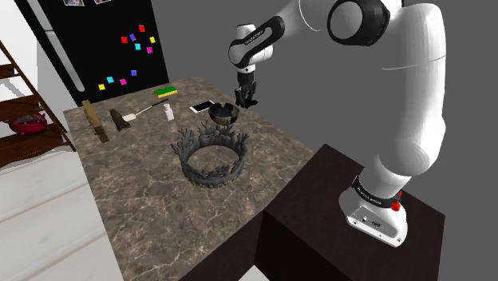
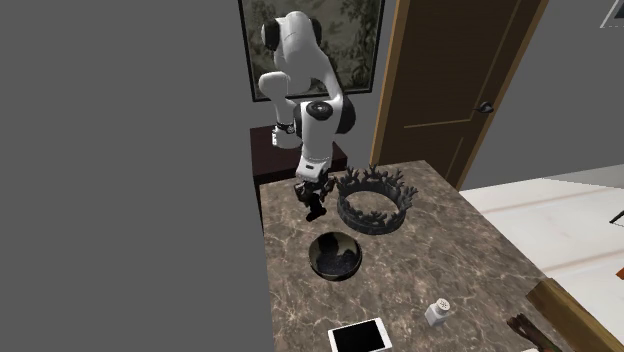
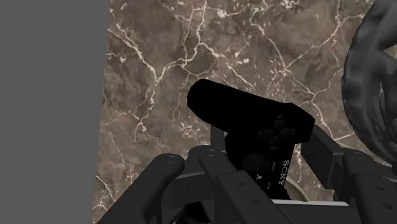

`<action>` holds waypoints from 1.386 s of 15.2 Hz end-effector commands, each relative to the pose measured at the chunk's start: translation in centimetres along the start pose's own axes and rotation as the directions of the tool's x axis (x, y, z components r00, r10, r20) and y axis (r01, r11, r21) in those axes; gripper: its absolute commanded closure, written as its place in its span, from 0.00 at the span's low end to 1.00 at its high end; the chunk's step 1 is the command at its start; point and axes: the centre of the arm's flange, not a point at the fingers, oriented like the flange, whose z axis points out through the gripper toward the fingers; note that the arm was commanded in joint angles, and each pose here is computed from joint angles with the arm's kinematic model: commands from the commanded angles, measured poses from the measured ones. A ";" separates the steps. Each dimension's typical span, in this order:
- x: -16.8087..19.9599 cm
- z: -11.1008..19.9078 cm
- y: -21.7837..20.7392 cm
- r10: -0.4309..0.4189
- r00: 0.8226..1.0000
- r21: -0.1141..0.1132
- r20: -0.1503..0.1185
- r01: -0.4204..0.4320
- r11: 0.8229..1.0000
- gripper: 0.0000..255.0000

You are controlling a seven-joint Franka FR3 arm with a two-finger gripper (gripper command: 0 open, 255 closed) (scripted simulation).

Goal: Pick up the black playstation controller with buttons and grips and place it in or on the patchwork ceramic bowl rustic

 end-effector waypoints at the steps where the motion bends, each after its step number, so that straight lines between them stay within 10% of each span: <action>1: 2.8 -0.2 -0.2 0.000 1.000 0.001 0.000 0.000 1.000 1.00; 9: 13.5 -1.0 -1.7 0.000 1.000 0.001 0.000 0.000 1.000 1.00; 21: 14.0 5.3 -1.7 0.000 1.000 0.001 0.000 0.000 1.000 1.00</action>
